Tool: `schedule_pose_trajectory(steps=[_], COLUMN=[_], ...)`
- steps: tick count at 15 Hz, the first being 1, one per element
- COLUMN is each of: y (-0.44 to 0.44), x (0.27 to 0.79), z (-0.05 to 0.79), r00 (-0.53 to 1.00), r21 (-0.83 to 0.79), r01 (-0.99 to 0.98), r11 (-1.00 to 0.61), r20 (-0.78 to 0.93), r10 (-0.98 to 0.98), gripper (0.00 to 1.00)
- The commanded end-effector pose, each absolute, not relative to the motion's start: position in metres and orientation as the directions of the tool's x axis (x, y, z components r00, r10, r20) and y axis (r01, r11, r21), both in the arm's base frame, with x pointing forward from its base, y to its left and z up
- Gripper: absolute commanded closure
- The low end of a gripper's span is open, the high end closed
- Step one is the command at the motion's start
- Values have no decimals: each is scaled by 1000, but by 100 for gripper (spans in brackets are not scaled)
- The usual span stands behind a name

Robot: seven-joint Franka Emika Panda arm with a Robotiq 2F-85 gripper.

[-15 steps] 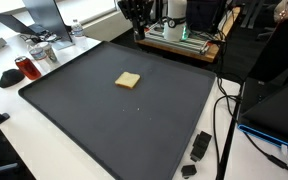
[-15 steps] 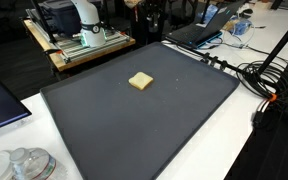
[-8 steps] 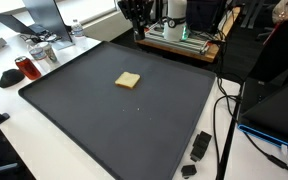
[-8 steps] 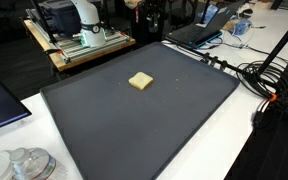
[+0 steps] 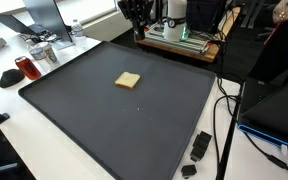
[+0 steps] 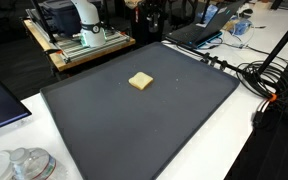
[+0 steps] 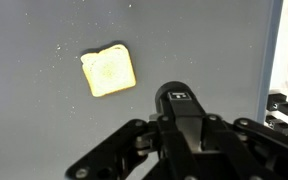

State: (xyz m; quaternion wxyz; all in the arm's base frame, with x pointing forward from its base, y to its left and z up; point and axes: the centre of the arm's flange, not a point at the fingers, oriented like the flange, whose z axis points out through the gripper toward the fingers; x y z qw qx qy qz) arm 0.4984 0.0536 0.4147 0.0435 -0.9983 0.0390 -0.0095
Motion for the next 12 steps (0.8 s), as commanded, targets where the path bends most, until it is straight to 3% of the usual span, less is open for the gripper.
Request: schedule_pose_trajectory(steps=[1,5,6,12], y=[54,54,55,5], x=[498,498,504,550], z=[415,415,411,363], r00=[997,997,997,945], r21=[-88,-88,-78,-85], r01=[-77,-77,-81,-315], r11=[-993,-993,-994,-945], r20=[16,16,6,62], r10=[-79,-79,-82,-320], gripper=[79,79,95,95])
